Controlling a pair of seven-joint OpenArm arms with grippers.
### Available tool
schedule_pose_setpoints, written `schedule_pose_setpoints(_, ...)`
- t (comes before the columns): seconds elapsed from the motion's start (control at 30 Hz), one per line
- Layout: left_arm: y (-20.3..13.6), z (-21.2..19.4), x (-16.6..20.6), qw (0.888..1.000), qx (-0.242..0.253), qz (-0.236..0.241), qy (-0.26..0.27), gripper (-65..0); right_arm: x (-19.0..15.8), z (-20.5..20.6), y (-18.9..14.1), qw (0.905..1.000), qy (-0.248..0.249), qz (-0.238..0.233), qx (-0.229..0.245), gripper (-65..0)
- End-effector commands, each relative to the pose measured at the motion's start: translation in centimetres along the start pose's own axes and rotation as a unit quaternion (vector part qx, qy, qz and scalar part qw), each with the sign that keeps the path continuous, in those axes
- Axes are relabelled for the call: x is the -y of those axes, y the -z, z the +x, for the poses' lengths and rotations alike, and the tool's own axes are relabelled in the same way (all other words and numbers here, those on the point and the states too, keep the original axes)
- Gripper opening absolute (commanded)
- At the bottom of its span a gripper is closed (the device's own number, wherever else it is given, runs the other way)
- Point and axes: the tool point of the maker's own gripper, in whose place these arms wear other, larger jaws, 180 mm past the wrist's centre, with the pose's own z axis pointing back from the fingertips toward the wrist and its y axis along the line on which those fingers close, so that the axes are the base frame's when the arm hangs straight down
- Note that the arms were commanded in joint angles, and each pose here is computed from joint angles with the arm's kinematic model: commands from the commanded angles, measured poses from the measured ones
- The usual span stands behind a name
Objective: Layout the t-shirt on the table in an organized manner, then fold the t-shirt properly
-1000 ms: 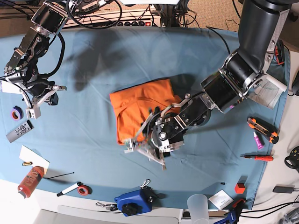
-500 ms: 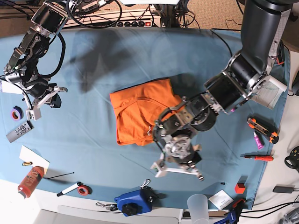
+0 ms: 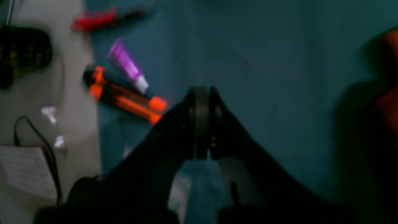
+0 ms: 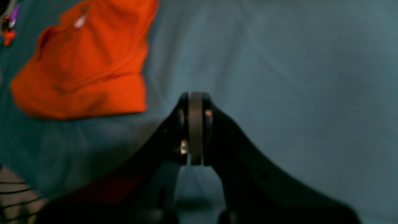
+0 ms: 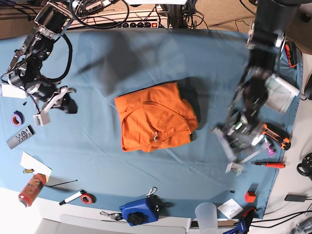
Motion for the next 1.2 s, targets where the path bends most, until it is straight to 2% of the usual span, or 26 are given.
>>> schedule_pose_setpoints(0.0,-1.1,0.8,-1.2,0.999,0.031,0.009,-0.008,-65.0,-0.6,2.3,-0.7,0.999,-0.017,0.009,0.041,-65.0)
schedule_pose_setpoints(0.1,-2.3,-3.0,-1.5,1.0,0.025,-0.004,-0.013,-65.0,-2.6,3.2,-1.4,0.9967,-0.03,0.032,0.068,-65.0)
schedule_pose_setpoints(0.2,-3.3,-7.1,-0.9,0.999,0.0,-0.024,-0.023,-65.0,-4.2,2.4,-2.6,0.9958,-0.054,0.032,0.066,-65.0)
schedule_pose_setpoints(0.33,-4.9,-12.2,-1.1,0.998,-0.038,-0.021,-0.033,-65.0,-5.3,-0.8,-4.0,0.9969,-0.072,0.018,0.026,-65.0)
schedule_pose_setpoints(0.53,-9.2,-16.9,-0.7,0.997,-0.063,-0.024,-0.024,-65.0,-7.1,-6.2,-6.1,0.996,-0.076,0.017,-0.043,-65.0)
schedule_pose_setpoints(0.7,-11.7,-23.0,0.8,0.99,-0.137,-0.042,-0.002,-65.0,-7.9,-10.9,-7.8,0.9922,-0.058,0.018,-0.108,-65.0)
schedule_pose_setpoints(0.97,-15.7,-31.2,0.8,0.969,-0.243,-0.03,0.037,-65.0,-8.8,-17.7,-11.1,0.9773,-0.02,0.015,-0.21,-65.0)
schedule_pose_setpoints(1.17,-18.3,-36.0,1.5,0.95,-0.304,-0.049,0.054,-65.0,-8.4,-22.9,-14.4,0.9528,-0.002,-0.012,-0.303,-65.0)
